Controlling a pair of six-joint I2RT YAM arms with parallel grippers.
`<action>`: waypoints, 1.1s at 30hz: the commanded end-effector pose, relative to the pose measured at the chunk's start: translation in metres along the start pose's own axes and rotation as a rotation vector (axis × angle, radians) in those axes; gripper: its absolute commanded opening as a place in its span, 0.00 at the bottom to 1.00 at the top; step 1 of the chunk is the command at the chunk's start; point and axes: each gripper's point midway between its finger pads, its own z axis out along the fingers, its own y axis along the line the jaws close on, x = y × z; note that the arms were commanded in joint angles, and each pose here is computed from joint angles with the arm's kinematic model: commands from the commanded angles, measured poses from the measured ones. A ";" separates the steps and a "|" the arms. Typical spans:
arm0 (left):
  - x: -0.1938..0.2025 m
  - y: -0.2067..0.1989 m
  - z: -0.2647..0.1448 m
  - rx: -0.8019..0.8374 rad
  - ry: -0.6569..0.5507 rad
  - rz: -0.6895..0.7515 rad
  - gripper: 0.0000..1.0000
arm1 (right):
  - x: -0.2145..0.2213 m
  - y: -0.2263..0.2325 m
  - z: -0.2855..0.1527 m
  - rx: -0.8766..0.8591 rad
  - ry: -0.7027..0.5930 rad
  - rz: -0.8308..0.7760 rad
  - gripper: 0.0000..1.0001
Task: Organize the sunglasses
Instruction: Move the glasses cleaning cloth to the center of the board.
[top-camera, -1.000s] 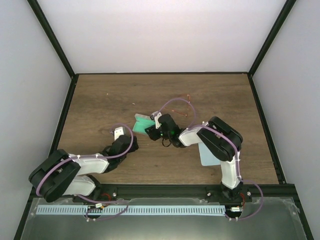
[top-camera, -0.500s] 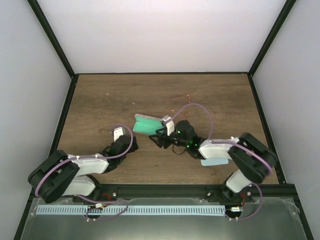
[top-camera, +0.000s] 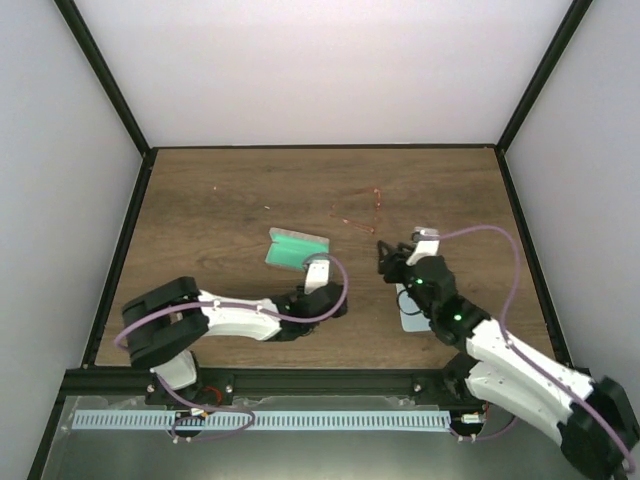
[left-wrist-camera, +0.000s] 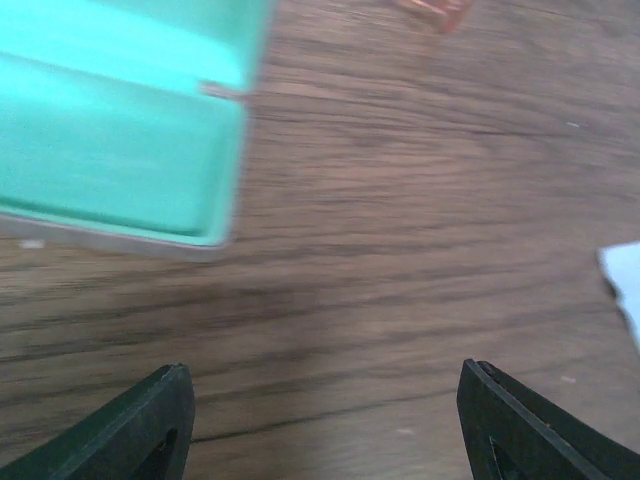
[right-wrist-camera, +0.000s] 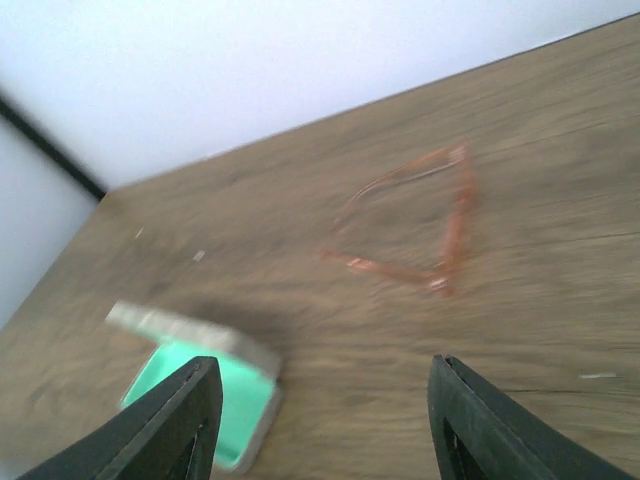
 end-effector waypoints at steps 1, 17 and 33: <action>0.006 -0.048 0.001 0.066 0.011 0.053 0.73 | -0.014 -0.061 -0.032 0.220 -0.078 0.094 0.58; 0.031 -0.210 0.032 0.633 0.167 0.162 0.78 | -0.044 -0.047 -0.105 0.023 -0.246 0.253 0.64; 0.049 -0.227 0.055 0.791 0.298 0.201 0.70 | -0.050 -0.037 -0.120 -0.045 -0.262 0.237 0.67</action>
